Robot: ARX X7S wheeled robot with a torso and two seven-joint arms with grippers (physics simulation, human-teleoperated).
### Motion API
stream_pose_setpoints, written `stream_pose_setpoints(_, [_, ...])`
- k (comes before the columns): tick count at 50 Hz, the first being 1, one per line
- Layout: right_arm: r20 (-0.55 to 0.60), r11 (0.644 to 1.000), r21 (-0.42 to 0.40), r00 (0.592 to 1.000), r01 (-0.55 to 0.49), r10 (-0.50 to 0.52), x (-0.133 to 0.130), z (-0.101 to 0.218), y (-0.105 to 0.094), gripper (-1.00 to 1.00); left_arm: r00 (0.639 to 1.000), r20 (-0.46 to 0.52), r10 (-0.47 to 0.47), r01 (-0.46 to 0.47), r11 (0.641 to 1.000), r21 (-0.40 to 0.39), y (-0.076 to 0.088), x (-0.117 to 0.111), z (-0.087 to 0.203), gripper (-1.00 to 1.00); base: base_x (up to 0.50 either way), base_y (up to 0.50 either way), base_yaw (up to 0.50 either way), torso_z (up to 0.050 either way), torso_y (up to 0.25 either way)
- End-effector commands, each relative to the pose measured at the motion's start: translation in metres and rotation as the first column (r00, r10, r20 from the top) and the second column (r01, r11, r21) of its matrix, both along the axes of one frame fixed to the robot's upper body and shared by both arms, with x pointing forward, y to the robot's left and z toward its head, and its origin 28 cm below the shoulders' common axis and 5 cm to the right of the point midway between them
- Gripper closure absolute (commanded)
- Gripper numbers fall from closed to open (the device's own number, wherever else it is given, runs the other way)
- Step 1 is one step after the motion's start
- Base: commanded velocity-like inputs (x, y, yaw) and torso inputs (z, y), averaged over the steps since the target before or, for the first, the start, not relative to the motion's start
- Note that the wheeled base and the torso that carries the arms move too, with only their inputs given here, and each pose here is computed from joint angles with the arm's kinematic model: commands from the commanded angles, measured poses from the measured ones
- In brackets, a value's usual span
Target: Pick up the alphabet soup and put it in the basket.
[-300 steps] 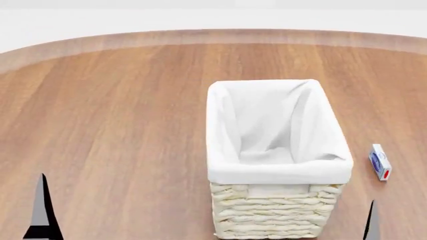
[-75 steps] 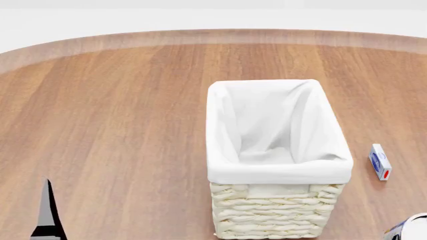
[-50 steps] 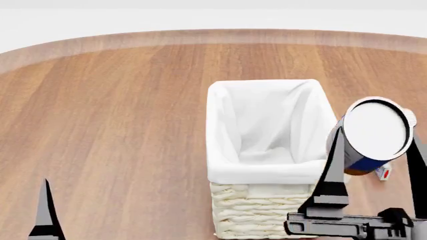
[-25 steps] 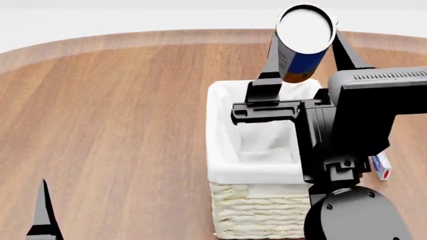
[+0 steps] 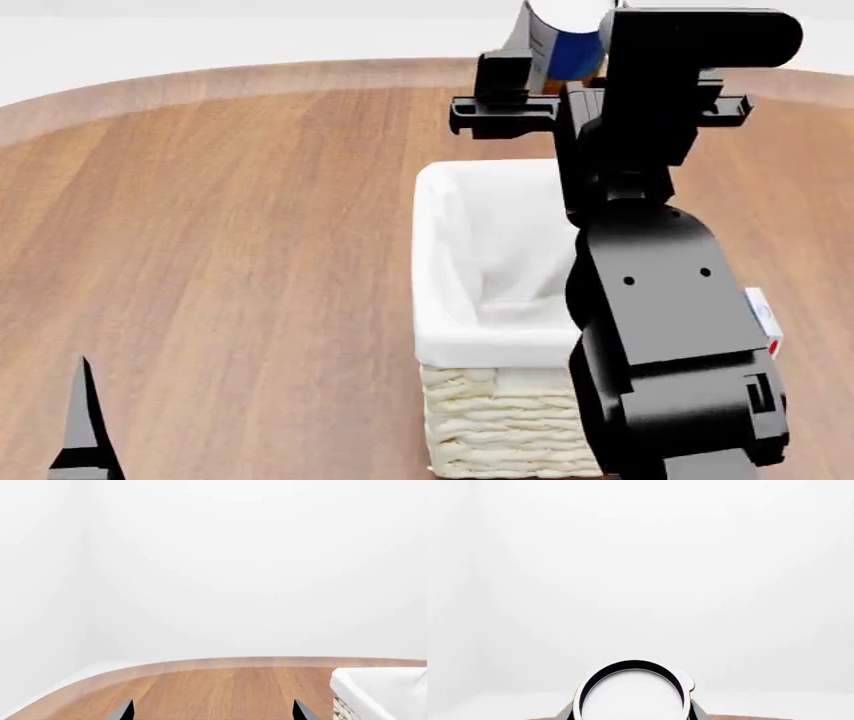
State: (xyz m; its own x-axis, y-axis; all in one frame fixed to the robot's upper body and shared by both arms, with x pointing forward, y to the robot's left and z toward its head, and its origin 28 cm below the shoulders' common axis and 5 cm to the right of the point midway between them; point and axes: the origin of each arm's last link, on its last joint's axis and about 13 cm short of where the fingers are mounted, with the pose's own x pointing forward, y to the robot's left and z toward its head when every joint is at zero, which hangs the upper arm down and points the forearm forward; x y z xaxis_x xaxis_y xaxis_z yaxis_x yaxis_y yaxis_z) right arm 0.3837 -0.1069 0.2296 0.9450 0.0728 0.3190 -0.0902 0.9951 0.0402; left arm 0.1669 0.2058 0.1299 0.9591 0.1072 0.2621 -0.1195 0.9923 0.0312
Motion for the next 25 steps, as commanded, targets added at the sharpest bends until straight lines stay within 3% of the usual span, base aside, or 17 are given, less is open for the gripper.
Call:
stream_pose_setpoints(1, [-0.038, 0.999, -0.025, 0.999, 0.025, -0.026, 0.028, 0.008, 0.001, 1.00, 1.000, -0.001, 0.003, -0.003, 1.000, -0.001, 0.000, 0.000, 0.000, -1.00, 0.00, 0.00, 0.00, 0.000, 0.000])
stream_pose_setpoints(6, [-0.097, 0.996, -0.089, 0.995, 0.017, -0.026, 0.041, 0.003, 0.003, 1.00, 1.000, -0.001, 0.004, -0.004, 1.000, -0.003, 0.001, 0.000, 0.000, -1.00, 0.00, 0.00, 0.00, 0.000, 0.002])
stream_pose_setpoints(13, [-0.172, 0.993, -0.114, 0.984, 0.035, -0.055, 0.056, 0.000, 0.002, 1.00, 1.000, -0.001, 0.006, -0.006, 1.000, -0.003, 0.001, 0.000, 0.001, -1.00, 0.00, 0.00, 0.00, 0.000, 0.000])
stream_pose_setpoints(25, [-0.328, 0.989, -0.145, 0.942, 0.031, -0.077, 0.055, -0.003, 0.004, 1.00, 1.000, -0.002, 0.004, -0.004, 1.000, -0.004, 0.000, 0.000, 0.001, -1.00, 0.00, 0.00, 0.00, 0.000, 0.001])
